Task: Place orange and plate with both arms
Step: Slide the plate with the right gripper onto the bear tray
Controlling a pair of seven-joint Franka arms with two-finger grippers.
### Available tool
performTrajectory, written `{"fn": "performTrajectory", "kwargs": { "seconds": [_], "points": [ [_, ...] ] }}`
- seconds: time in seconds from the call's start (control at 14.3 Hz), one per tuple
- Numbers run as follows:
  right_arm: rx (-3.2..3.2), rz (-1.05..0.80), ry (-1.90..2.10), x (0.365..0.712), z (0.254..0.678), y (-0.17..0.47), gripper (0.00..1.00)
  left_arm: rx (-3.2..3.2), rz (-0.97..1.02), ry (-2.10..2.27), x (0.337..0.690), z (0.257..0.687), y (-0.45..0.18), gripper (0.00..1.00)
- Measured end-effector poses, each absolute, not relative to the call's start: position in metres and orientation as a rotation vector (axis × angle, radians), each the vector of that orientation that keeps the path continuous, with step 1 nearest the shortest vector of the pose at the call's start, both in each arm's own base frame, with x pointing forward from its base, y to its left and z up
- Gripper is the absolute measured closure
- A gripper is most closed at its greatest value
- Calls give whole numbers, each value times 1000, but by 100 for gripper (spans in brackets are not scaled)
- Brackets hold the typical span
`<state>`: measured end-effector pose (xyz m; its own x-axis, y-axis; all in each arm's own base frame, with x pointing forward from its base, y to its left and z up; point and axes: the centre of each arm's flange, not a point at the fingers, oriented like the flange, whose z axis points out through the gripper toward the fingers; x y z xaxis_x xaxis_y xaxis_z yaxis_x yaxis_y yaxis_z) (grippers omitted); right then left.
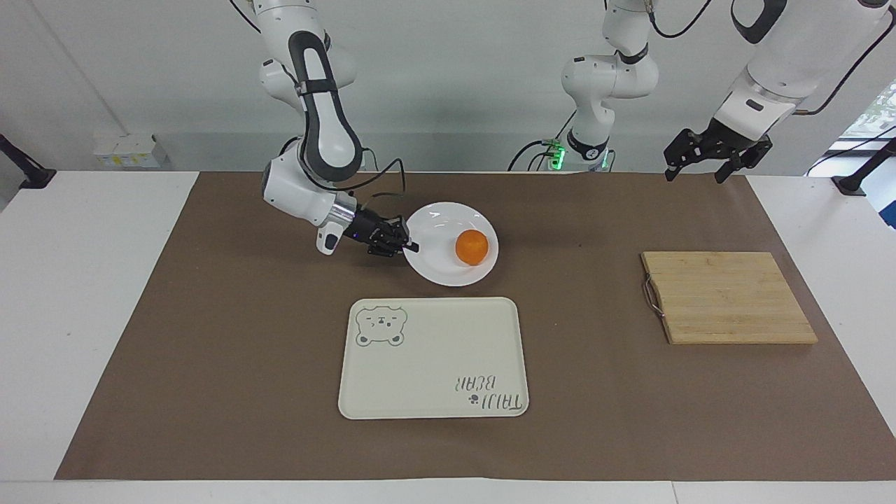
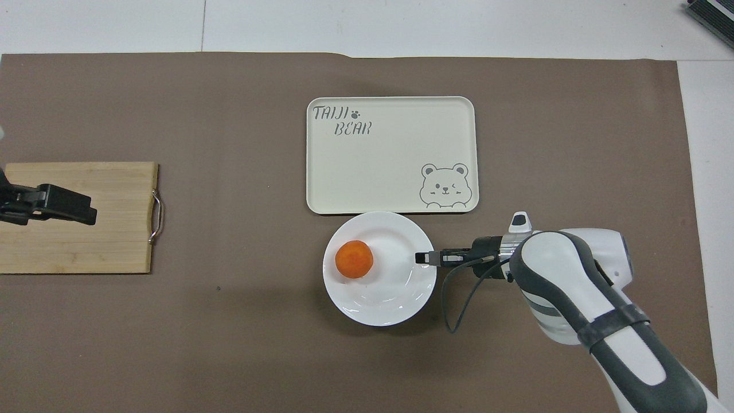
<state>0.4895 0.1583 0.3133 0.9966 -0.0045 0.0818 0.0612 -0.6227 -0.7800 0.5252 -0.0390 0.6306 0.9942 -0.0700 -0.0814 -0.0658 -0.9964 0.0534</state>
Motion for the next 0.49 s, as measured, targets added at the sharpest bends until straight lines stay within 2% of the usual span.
{"fn": "performTrajectory", "kwargs": {
  "seconds": [0.21, 0.49],
  "points": [
    [-2204, -158, -17, 511, 333, 156, 92, 3086, -129, -105, 525, 631, -39, 0],
    [-2178, -231, 24, 567, 360, 159, 92, 3086, -129, -105, 525, 631, -39, 0]
  ]
}}
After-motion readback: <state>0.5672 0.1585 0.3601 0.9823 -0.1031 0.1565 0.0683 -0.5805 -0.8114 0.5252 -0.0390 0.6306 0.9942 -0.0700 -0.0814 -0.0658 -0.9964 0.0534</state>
